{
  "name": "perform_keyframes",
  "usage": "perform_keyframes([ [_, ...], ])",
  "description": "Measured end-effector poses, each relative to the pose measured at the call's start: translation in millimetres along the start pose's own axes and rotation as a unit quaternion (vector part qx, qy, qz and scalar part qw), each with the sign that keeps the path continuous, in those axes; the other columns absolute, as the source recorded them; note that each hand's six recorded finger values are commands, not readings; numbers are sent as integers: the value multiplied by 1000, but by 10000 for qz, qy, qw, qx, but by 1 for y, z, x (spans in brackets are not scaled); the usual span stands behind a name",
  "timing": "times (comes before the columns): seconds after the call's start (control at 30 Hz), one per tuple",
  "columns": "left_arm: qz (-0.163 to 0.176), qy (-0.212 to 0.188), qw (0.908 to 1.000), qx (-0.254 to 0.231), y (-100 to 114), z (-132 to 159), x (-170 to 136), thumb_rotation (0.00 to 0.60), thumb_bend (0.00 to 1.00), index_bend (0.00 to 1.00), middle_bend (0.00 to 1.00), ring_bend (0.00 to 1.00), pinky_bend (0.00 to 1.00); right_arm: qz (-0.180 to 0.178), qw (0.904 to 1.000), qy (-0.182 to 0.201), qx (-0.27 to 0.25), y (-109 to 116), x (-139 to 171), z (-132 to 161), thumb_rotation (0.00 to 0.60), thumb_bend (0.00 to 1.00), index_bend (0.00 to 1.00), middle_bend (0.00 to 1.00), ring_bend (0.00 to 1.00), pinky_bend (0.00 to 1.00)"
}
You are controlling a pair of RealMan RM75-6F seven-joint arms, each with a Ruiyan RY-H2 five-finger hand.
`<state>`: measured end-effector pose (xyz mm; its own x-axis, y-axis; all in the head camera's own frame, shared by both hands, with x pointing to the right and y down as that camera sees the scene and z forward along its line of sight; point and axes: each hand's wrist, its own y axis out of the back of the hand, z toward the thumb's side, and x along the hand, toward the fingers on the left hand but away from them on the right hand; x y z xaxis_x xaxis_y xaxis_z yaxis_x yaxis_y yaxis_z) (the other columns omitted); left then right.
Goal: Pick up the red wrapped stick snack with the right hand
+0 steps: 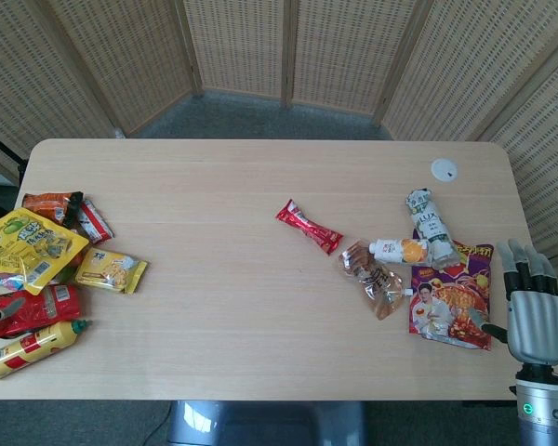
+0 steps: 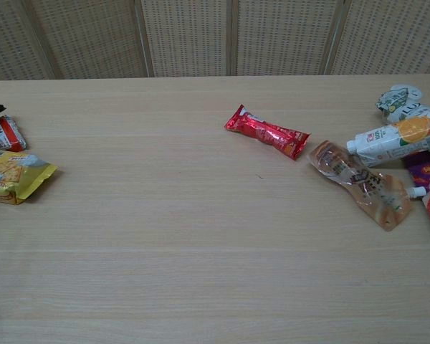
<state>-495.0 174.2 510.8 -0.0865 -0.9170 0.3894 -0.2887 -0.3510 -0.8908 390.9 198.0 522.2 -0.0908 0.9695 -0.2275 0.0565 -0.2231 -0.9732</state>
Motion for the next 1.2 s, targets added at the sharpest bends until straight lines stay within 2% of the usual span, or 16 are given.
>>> perform_keyframes([
  [0.4, 56, -26, 10000, -46, 3, 3, -1, 600, 44, 101, 0, 0, 0, 135, 9999, 53, -6, -8, 1, 5, 600, 0, 0, 0, 0, 0],
  [0.67, 22, -1, 10000, -78, 3, 1, 1, 600, 45, 101, 0, 0, 0, 455, 9988, 142, -86, -24, -3, 18, 600, 0, 0, 0, 0, 0],
  [0.8, 48, -5, 9999, -102, 5, 2, 2, 600, 43, 101, 0, 0, 0, 721, 9964, 303, -323, -37, -15, 39, 600, 0, 0, 0, 0, 0],
  [0.97, 38, 5, 9999, -117, 4, 1, 3, 600, 43, 101, 0, 0, 0, 1003, 9915, 585, -587, -56, -41, 81, 600, 0, 0, 0, 0, 0],
  [1.2, 45, 68, 9999, -122, 5, -3, 4, 600, 45, 101, 0, 0, 0, 1313, 9855, 630, -868, -86, -82, 125, 600, 0, 0, 0, 0, 0],
])
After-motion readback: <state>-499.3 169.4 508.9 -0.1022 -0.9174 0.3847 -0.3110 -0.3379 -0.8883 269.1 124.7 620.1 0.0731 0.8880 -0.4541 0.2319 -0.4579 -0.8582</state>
